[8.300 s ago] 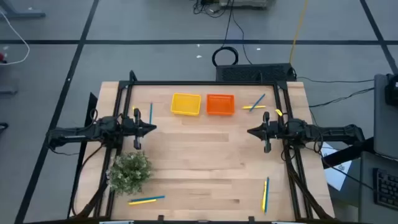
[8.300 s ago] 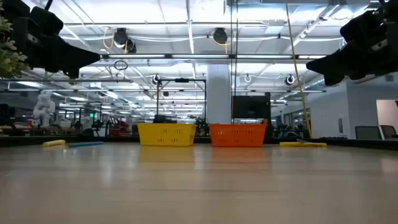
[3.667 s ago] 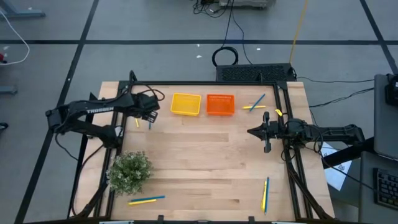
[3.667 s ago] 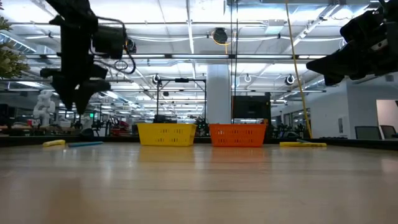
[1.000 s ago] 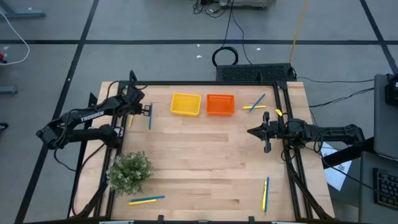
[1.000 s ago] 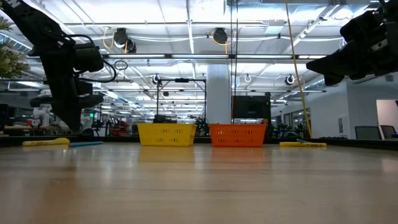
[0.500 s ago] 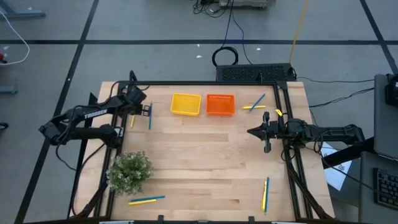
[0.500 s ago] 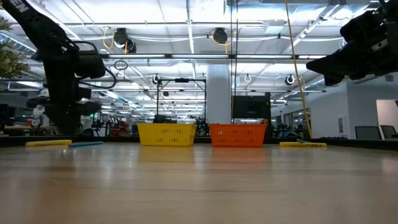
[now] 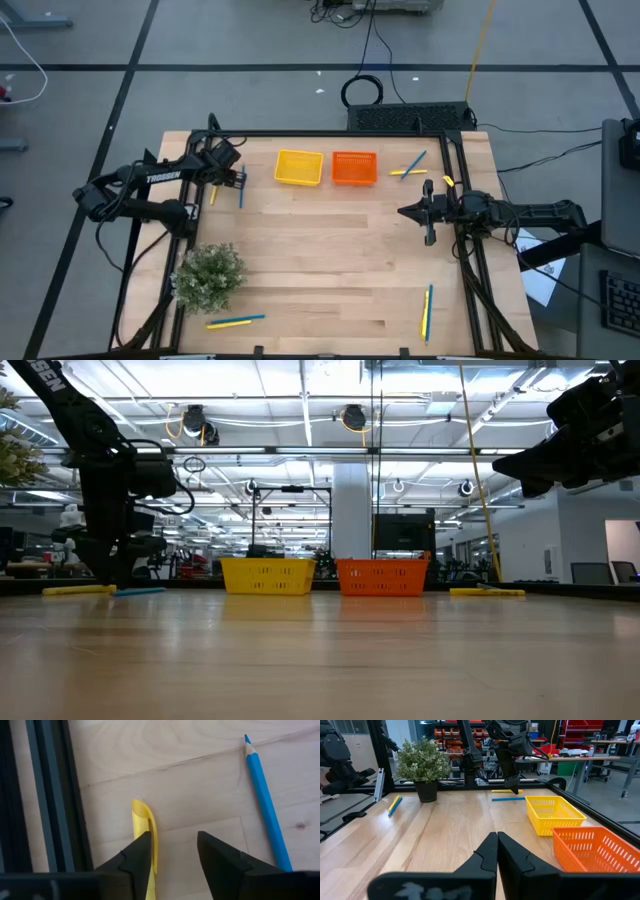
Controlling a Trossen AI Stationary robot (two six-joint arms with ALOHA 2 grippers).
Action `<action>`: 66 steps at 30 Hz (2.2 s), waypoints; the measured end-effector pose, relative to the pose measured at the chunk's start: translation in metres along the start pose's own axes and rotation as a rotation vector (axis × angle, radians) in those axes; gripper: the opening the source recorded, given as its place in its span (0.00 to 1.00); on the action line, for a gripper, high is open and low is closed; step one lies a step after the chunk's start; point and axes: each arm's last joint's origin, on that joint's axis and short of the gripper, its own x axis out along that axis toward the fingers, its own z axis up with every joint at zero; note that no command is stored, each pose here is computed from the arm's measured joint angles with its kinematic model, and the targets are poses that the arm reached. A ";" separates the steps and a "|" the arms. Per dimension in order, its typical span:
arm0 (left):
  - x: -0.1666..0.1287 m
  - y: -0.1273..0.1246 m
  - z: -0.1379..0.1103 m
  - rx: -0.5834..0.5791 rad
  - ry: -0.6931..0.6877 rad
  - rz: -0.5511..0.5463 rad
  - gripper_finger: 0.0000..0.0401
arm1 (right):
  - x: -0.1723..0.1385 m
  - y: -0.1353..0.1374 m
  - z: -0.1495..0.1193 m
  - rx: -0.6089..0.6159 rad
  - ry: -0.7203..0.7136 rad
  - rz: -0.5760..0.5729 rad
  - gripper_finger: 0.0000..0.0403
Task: Sort pens & pencils
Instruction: Put the top left yellow pen into the yellow bin
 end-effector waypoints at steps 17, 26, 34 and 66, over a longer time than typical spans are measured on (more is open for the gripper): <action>0.001 0.001 -0.004 0.054 0.045 -0.001 0.28 | 0.000 0.000 0.000 0.000 0.000 0.000 0.00; 0.001 0.002 -0.004 0.060 0.036 0.031 0.02 | 0.000 0.000 0.000 0.000 0.000 0.000 0.00; 0.000 0.002 -0.005 0.080 0.038 0.014 0.00 | 0.000 0.000 0.000 0.000 0.000 0.000 0.00; -0.011 0.016 -0.001 -0.010 -0.013 0.025 0.42 | 0.000 0.000 0.000 0.000 0.000 0.000 0.00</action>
